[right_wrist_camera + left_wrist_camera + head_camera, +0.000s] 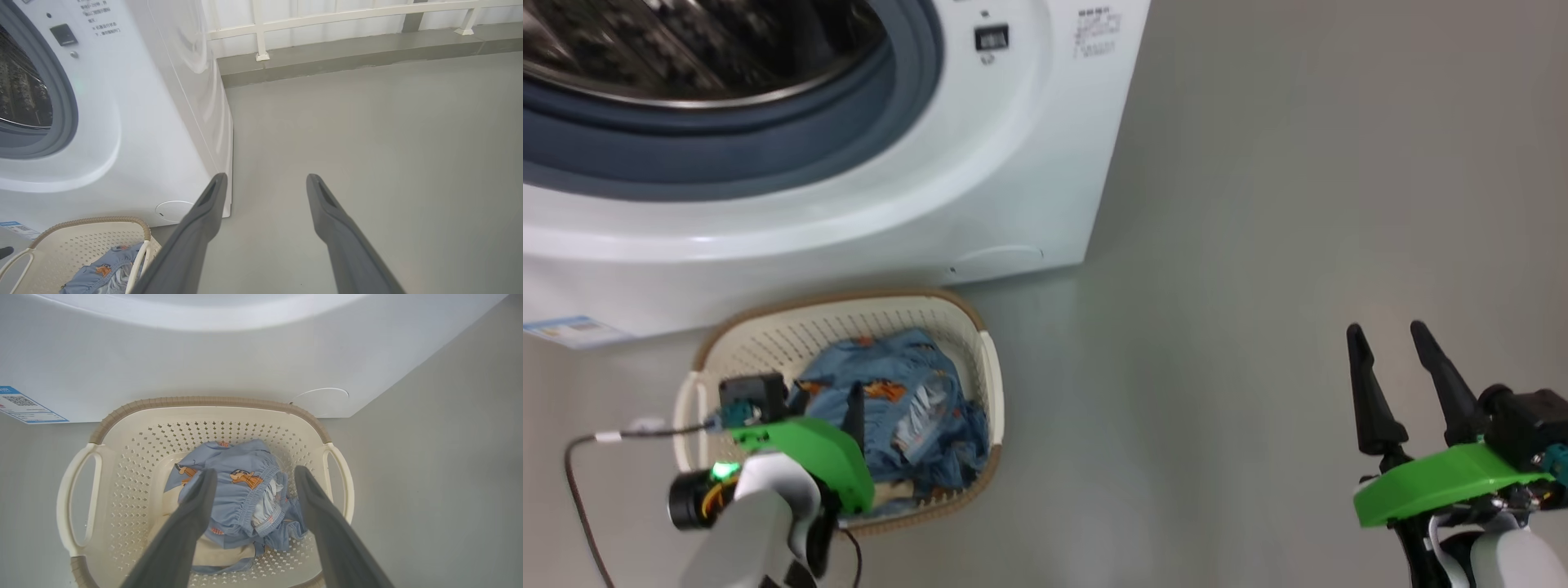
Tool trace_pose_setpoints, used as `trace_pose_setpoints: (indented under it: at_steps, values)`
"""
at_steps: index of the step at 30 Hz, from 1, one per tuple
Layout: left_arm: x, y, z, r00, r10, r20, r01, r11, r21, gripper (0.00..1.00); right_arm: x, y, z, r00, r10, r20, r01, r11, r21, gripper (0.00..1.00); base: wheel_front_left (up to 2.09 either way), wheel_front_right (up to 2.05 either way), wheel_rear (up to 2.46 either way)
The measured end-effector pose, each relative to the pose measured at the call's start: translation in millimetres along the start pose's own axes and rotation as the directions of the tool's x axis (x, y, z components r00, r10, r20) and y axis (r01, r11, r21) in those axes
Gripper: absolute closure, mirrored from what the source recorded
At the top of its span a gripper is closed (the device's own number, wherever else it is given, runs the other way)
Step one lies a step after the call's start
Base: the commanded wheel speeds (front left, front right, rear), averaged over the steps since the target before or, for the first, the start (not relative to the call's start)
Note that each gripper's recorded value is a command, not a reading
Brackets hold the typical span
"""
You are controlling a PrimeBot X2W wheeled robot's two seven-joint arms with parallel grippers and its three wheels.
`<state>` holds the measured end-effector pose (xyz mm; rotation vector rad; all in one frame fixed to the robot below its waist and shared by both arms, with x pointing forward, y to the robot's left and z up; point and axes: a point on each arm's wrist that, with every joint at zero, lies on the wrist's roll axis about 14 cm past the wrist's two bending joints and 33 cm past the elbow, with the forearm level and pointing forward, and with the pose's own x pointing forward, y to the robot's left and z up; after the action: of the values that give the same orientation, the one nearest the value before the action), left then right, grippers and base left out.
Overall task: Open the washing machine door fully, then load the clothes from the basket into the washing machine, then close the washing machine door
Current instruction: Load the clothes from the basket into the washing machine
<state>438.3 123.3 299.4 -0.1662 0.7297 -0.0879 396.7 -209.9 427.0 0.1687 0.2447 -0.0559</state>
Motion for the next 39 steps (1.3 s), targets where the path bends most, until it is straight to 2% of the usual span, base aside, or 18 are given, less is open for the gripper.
trace_pose_setpoints:
  at_steps: [5, 8, 13, 20, 31, 39]
  values:
    - [31.5, 5.9, -9.1, 0.997, 0.002, -0.080, -0.002, 1.000, -0.004, 0.00, 18.5, -6.8, -11.7, 1.000, -0.020, -0.020, 0.020, 1.000, 0.015, 0.00, 0.00, 0.00, 0.00]
    - [49.7, 9.7, -20.5, 0.989, 0.003, -0.147, -0.010, 0.999, -0.049, 0.00, 30.5, -9.6, -19.7, 0.999, -0.026, -0.031, 0.027, 0.999, 0.018, 0.00, 0.00, 0.00, 0.00]
    - [84.2, 10.3, -46.4, 0.961, -0.020, -0.275, -0.006, 0.996, -0.094, 0.00, 50.0, -13.8, -44.9, 0.996, -0.033, -0.081, 0.034, 0.999, 0.013, 0.00, 0.00, 0.00, 0.00]
    - [109.2, 11.3, -93.1, 0.901, -0.046, -0.432, -0.021, 0.989, -0.150, 0.00, 62.7, -22.3, -77.5, 0.988, -0.051, -0.144, 0.051, 0.999, -0.002, 0.00, 0.00, 0.00, 0.00]
    - [141.1, 2.7, -133.2, 0.847, -0.080, -0.525, 0.014, 0.992, -0.128, 0.00, 61.9, -38.4, -118.5, 0.967, -0.094, -0.235, 0.099, 0.995, 0.006, 0.00, 0.00, 0.00, 0.00]
    - [157.5, -6.2, -149.2, 0.828, -0.082, -0.555, 0.021, 0.993, -0.115, 0.00, 64.0, -44.6, -129.2, 0.962, -0.108, -0.251, 0.112, 0.994, 0.000, 0.00, 0.00, 0.00, 0.00]
